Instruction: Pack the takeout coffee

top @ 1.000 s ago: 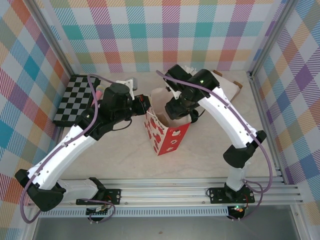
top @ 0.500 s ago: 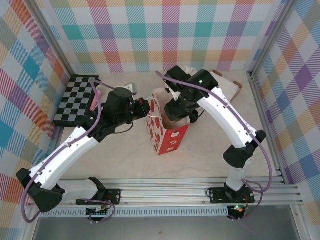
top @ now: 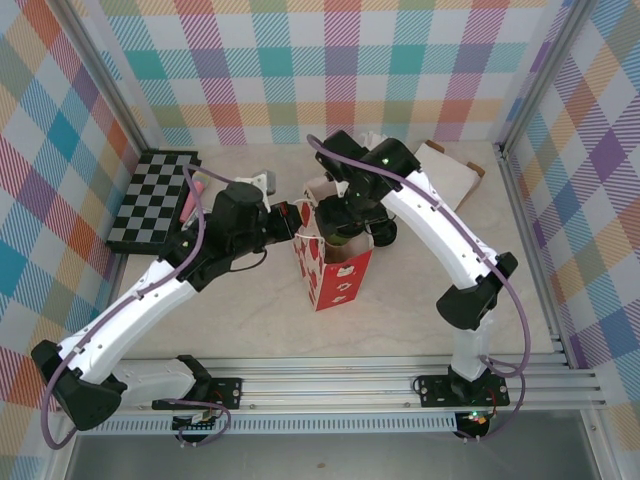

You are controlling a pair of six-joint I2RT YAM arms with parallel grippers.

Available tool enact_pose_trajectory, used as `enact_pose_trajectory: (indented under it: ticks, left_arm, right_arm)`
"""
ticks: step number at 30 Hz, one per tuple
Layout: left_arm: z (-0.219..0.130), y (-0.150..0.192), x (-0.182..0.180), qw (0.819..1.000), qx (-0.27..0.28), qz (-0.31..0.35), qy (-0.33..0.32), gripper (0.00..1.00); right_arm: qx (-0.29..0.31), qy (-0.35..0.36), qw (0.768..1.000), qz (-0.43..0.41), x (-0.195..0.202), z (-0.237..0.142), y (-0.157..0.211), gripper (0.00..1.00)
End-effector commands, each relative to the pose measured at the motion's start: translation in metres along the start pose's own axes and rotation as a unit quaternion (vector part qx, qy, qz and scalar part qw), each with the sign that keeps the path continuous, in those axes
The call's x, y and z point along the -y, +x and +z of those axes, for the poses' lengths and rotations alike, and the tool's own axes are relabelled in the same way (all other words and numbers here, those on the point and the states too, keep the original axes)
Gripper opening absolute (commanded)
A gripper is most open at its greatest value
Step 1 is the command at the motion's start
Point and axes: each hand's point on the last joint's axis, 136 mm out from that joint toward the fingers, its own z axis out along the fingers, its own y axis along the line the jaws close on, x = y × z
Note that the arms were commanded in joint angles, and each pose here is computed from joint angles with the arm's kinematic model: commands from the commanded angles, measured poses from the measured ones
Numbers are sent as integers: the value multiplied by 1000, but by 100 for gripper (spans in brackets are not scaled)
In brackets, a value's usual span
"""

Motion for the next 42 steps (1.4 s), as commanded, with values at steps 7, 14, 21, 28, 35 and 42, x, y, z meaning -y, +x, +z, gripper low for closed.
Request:
enact_pose_trajectory:
  ticks: [7,14,21,28,35,42]
  left_arm:
    - [-21,-7,3,998,38,41,32,4]
    - [-26,0,-16,998,43,35,4,6]
    - [-44,-11,-18,995,38,87,-9,30]
    - [-70,-52,-64,992,77,66,-77,91]
    - [-21,-85,-80,987,34,125,-93,98]
    - [40,-88,-66,962,-64,265,-13,93]
  right_arm:
    - [-16,-17,998,52,-14,17,2,66]
    - [-39,-18,997,59,-17,33,9,64]
    - [-47,-18,998,45,-29,41,10,64]
    - [-38,-20,999,29,-39,35,6,64]
    - [-39,2,999,17,-36,38,8,63]
    - [-47,-12,998,-35,-33,35,25,62]
